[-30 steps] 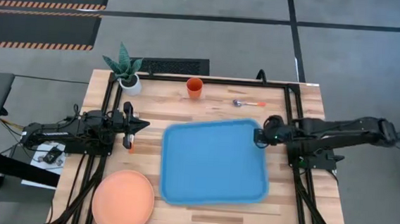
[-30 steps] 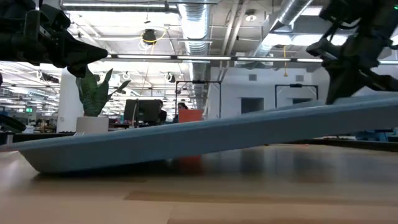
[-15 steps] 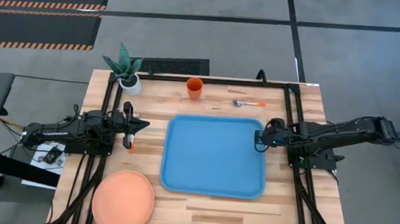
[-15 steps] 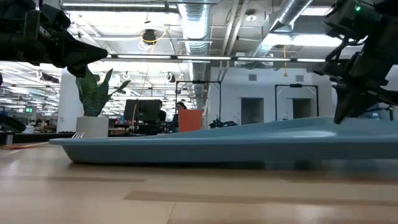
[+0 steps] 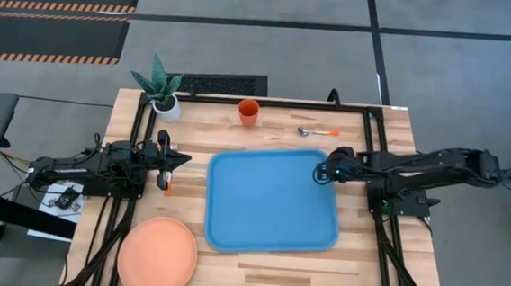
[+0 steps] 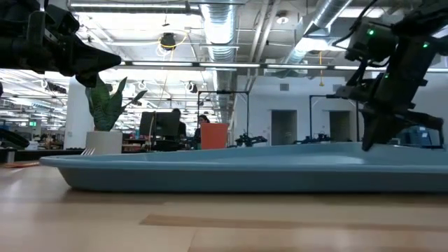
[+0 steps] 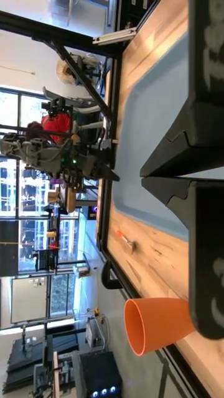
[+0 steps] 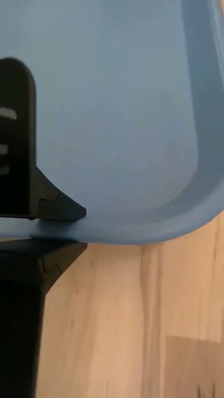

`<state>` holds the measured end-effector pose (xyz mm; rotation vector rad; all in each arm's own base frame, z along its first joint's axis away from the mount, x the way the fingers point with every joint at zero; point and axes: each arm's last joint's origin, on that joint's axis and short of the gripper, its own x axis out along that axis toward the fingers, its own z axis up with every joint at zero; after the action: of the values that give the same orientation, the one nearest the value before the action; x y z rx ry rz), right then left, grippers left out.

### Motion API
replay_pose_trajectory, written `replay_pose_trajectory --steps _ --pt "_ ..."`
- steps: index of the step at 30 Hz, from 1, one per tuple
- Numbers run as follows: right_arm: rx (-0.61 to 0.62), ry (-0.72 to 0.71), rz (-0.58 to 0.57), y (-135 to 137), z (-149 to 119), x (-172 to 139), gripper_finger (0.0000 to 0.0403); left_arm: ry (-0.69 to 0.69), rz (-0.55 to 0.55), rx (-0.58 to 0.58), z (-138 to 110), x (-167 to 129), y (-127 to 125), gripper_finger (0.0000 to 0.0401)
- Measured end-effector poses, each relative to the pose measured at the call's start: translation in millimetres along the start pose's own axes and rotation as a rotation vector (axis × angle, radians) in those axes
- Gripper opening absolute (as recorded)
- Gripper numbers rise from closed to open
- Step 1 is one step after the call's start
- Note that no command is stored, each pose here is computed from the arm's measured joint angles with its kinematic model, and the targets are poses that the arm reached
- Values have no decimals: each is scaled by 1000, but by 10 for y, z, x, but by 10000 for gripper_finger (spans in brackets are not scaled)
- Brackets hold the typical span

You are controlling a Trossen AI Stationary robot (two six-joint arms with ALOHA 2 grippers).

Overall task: Pick and place plate/cup/fork/spoon on tray
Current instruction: Prepare the blue tray

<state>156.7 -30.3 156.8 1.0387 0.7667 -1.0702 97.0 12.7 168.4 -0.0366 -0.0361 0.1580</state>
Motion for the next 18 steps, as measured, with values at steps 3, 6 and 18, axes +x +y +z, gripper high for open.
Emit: replay_pose_trajectory --steps 3,6,18 --pt "26 -3 -17 25 -9 61 24 0 0 0 0 0 0 0" --pt "30 -4 -22 57 -17 120 27 0 0 0 0 0 0 0" --pt "29 34 -63 70 -77 206 30 0 0 0 0 0 0 0"
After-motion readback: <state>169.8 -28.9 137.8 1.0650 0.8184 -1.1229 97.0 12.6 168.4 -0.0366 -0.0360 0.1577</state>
